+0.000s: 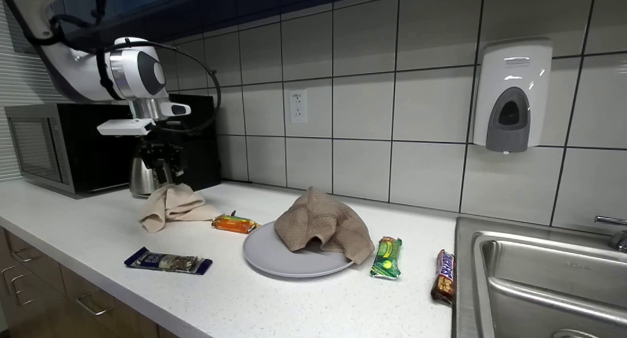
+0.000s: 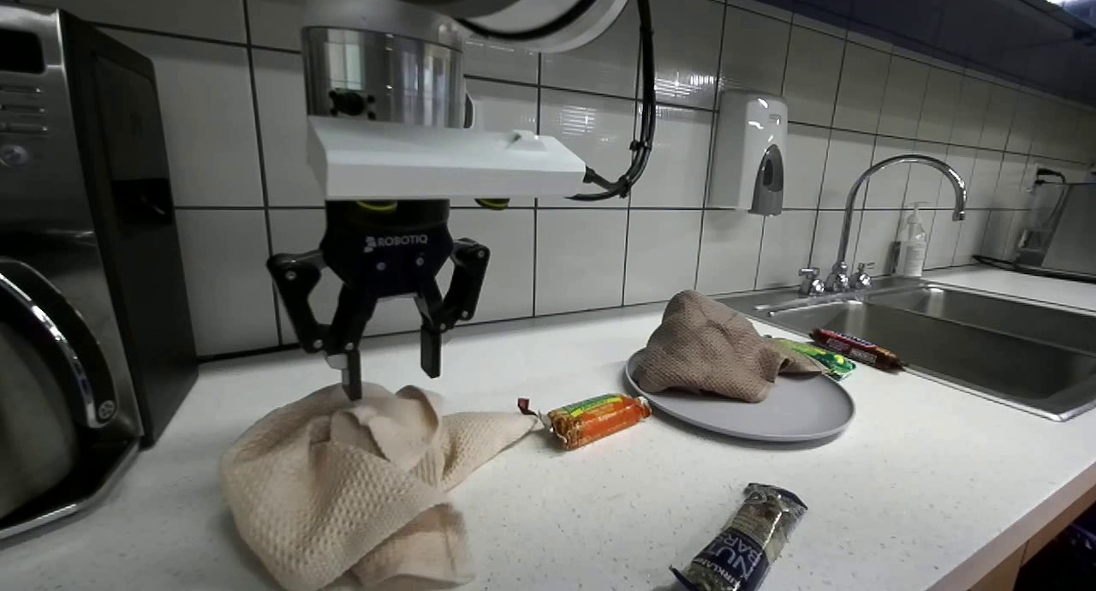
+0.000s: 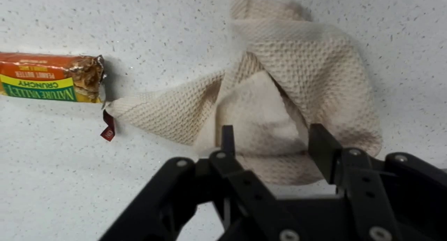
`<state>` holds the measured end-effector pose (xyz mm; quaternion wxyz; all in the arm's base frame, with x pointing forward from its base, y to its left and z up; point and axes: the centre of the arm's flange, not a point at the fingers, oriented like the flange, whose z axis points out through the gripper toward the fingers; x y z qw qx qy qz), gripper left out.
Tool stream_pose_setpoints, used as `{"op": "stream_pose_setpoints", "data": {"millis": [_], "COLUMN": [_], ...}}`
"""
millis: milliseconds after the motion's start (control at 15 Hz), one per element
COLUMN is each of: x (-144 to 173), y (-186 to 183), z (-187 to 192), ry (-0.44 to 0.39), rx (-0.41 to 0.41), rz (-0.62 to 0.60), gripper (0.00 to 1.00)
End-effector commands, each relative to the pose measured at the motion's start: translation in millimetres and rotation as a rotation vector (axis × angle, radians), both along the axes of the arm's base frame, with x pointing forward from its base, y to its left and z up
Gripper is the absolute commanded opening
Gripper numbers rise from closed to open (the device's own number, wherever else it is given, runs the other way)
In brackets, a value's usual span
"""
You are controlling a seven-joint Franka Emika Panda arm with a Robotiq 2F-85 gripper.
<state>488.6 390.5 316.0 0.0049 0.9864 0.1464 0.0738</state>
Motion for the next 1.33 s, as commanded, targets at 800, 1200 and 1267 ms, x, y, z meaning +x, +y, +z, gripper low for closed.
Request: {"op": "stream_pose_setpoints", "data": {"millis": [800, 1200, 1267], "x": [-11, -25, -26], "y": [-73, -131, -141], "z": [54, 65, 67], "ry": [-0.024, -0.018, -0.016], "rx": [-0.007, -0.004, -0.005], "rz": [-0.115, -0.186, -0.199], "gripper": [1.00, 1.00, 1.00]}}
